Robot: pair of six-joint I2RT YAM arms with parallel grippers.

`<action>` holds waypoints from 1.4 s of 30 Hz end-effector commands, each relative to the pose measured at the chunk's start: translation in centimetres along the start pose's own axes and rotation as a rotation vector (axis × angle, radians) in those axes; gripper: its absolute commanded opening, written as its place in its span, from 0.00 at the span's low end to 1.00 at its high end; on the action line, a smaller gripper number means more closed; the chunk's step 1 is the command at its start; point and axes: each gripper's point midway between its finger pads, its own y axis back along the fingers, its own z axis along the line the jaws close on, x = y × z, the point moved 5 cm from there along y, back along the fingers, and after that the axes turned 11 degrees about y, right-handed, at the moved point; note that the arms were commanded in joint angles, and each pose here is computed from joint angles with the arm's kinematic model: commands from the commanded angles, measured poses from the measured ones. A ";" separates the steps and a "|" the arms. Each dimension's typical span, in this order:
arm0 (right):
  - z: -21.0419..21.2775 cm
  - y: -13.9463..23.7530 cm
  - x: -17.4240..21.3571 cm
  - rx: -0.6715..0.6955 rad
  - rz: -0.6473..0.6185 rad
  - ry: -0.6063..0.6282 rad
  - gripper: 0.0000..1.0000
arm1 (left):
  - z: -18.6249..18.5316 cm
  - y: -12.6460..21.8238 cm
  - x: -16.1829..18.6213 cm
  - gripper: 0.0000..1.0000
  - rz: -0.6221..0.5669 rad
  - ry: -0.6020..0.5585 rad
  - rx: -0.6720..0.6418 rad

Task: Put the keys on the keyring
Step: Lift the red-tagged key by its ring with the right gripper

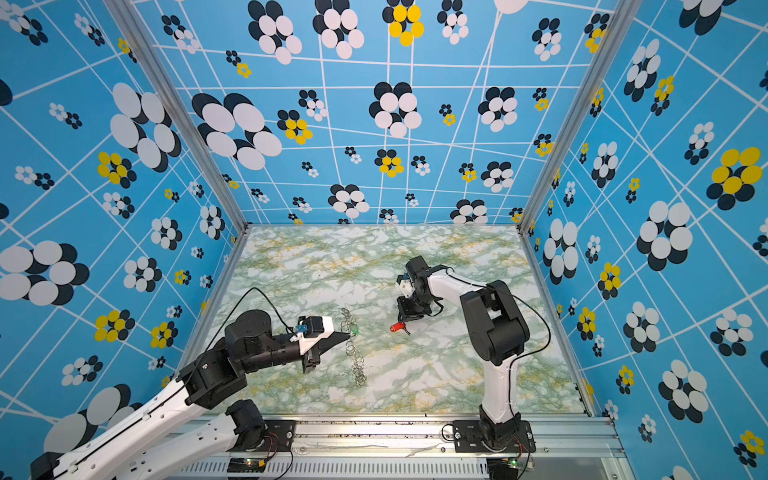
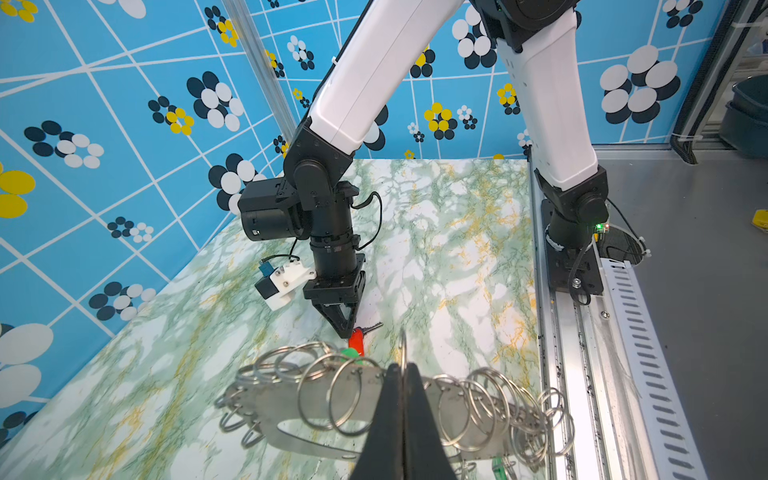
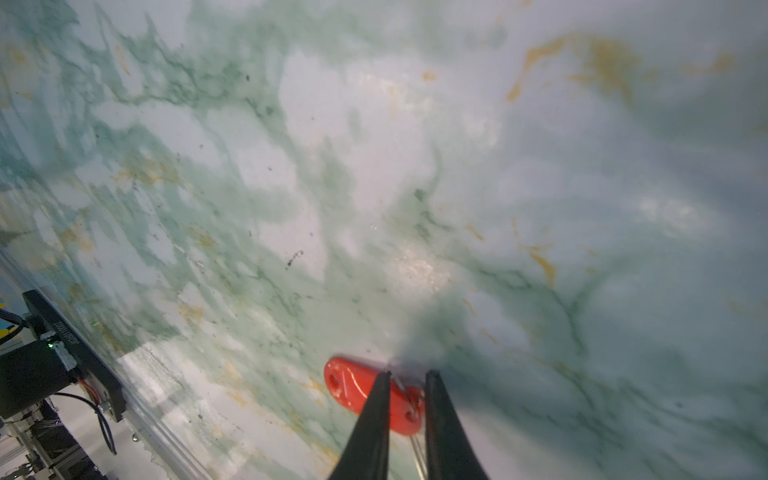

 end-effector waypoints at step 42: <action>5.6 3.0 9.5 -0.045 -0.139 -0.126 0.00 | -0.8 0.9 -2.8 0.00 -0.061 -0.011 0.024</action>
